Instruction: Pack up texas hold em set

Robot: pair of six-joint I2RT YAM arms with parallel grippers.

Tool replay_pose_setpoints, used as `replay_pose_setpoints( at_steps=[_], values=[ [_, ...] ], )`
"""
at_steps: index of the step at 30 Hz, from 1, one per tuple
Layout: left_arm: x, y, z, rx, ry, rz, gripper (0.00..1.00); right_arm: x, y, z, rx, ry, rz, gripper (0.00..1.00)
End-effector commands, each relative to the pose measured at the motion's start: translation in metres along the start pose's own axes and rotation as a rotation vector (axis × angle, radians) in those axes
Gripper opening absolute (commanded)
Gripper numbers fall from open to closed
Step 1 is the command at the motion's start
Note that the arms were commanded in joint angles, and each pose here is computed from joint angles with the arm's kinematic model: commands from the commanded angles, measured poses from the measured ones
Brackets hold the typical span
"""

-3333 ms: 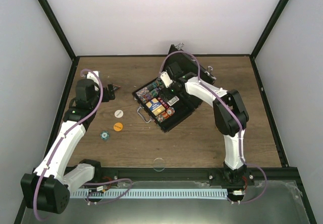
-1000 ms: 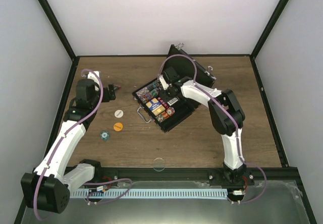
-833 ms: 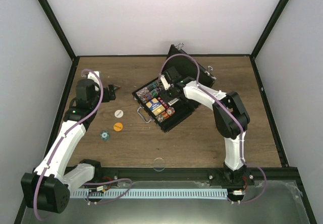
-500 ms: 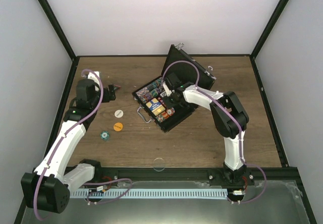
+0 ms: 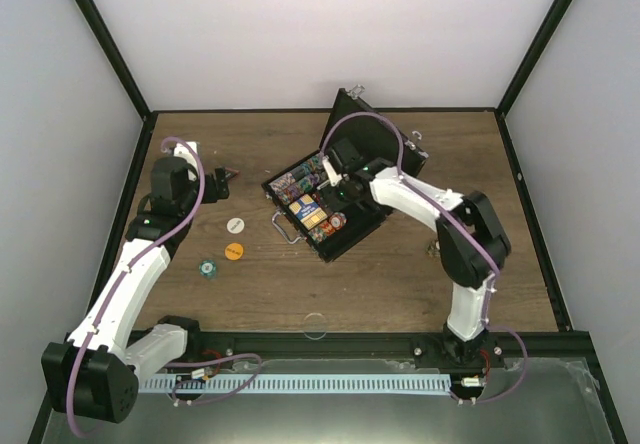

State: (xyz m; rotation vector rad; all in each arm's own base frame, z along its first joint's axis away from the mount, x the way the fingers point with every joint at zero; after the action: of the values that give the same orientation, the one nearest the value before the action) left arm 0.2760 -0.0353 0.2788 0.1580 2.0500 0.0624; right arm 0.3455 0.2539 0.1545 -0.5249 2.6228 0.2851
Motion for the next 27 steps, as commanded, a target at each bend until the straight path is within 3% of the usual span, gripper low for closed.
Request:
replay_pose_setpoints(
  at_steps=[1, 13, 20, 27],
  values=[
    [0.000, 0.001, -0.001, -0.003, -0.015, 0.000, 1.00, 0.011, 0.040, -0.055, -0.075, -0.051, -0.002, 0.83],
    [-0.003, 0.002, -0.007, -0.012, -0.037, -0.006, 1.00, 0.173, 0.147, -0.084, -0.042, 0.223, 0.069, 0.89],
    [-0.002, 0.003, -0.007, -0.016, -0.033, -0.009, 1.00, 0.197, 0.160, -0.069, -0.001, 0.274, 0.155, 0.90],
    [-0.002, 0.003, -0.008, -0.020, -0.031, -0.013, 1.00, 0.227, 0.171, -0.063, 0.031, 0.346, 0.124, 0.91]
  ],
)
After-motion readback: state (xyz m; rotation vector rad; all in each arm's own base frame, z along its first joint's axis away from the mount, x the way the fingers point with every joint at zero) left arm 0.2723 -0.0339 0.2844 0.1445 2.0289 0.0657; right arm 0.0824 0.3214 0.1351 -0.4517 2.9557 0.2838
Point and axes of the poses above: each gripper's point midway between its finger pads, its own z axis out along the fingers, its own y axis along the line the jaws close on, x = y × z, the point moved 8 cm from there along -z, back along the fingers, and after that the axes turned 12 degrees about z, right-handed, at the moved point
